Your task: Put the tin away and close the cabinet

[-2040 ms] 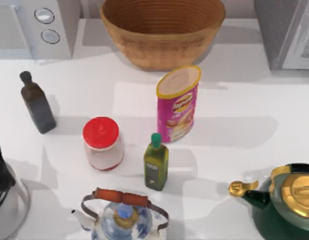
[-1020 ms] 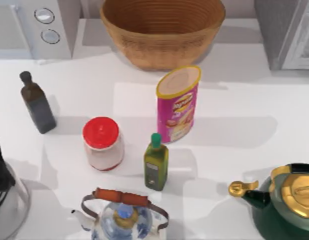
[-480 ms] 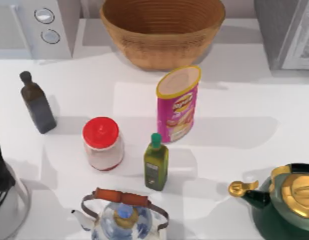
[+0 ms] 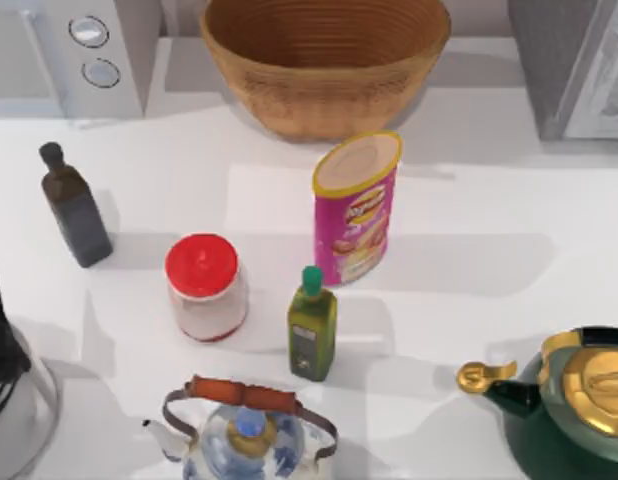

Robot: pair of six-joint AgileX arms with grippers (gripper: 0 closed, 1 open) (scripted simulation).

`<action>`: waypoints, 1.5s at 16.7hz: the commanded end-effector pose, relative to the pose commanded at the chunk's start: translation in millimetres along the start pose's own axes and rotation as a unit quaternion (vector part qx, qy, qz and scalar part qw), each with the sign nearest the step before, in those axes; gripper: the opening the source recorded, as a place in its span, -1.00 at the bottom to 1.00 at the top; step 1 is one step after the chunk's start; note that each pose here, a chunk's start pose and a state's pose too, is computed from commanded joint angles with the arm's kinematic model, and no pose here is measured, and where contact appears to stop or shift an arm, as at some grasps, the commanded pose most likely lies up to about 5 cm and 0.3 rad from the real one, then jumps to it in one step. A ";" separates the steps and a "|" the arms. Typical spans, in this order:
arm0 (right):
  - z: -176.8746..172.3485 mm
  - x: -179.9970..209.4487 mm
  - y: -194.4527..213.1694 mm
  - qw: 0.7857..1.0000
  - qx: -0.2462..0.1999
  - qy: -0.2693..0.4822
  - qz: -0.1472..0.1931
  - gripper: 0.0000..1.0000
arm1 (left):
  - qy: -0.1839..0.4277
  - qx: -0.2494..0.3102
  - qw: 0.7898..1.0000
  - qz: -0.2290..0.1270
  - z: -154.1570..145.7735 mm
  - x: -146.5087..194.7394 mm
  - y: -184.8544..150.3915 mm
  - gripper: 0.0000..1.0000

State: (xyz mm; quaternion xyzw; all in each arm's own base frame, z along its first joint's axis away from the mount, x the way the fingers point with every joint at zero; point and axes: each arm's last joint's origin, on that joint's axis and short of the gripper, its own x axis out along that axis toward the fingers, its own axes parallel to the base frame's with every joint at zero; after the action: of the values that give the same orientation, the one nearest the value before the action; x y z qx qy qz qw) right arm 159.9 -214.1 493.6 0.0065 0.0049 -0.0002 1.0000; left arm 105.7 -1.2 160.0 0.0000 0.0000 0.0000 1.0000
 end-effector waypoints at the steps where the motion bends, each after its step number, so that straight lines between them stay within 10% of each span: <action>1: 8.2 -2.9 6.8 1.000 -0.002 -0.002 0.001 1.00 | 0.000 0.000 1.000 0.000 0.0 0.0 0.0 1.00; 14: 6.9 40.7 30.5 1.000 0.018 0.015 -0.007 1.00 | 0.000 0.000 1.000 0.000 0.0 0.0 0.0 1.00; 25: 7.4 106.3 250.7 1.000 -0.015 0.020 -0.004 1.00 | 0.000 0.000 1.000 0.000 0.0 0.0 0.0 1.00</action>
State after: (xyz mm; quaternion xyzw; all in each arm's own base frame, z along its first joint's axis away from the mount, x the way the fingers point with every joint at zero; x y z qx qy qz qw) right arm 266.4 36.4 503.3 -0.0088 0.0252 -0.0041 0.9996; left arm 105.7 -1.2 160.0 0.0000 0.0000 0.0000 1.0000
